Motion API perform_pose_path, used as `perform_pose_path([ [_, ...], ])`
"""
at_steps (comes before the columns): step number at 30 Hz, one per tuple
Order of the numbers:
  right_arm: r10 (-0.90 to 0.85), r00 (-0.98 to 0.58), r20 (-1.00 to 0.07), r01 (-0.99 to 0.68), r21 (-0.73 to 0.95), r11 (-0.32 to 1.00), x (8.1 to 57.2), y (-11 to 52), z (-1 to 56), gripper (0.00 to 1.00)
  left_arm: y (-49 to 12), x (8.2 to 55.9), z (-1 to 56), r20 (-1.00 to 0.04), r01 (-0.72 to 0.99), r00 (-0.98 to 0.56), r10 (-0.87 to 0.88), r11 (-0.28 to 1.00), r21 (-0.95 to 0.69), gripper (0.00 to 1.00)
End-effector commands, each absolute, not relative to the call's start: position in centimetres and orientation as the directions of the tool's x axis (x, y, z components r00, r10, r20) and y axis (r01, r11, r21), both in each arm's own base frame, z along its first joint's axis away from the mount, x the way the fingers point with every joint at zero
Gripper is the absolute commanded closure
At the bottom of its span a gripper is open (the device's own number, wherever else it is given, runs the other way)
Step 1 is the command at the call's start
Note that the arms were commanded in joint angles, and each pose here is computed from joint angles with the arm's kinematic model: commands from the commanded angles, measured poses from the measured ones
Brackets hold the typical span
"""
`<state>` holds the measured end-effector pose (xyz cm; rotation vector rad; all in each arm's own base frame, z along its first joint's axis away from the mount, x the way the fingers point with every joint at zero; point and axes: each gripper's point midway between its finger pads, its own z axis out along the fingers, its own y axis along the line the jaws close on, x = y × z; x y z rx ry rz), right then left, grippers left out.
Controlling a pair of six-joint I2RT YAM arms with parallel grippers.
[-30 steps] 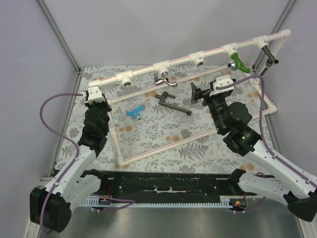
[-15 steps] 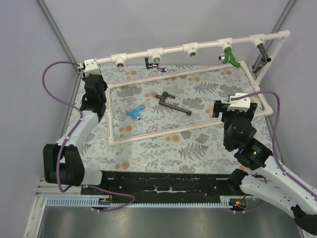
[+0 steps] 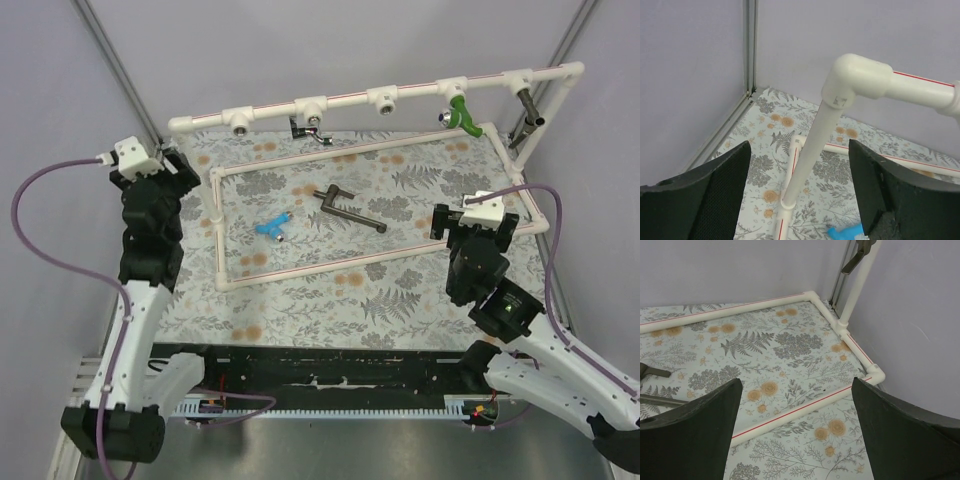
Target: Install the water faucets
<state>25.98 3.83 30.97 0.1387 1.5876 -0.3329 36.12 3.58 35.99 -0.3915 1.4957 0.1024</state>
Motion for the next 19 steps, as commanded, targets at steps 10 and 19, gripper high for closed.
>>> perform_pose_path([
  [10,-0.046,0.0,-0.999,0.23,-0.044,0.972,27.5,6.1,32.7,0.02,2.6,25.1,30.2,-0.965,-0.237,0.033,-0.262,0.936,-0.262,0.14],
  [19,0.022,-0.015,-1.0,0.227,0.018,0.974,27.5,6.6,32.1,0.02,2.9,22.7,28.3,-0.969,-0.239,0.04,-0.243,0.939,-0.246,0.13],
])
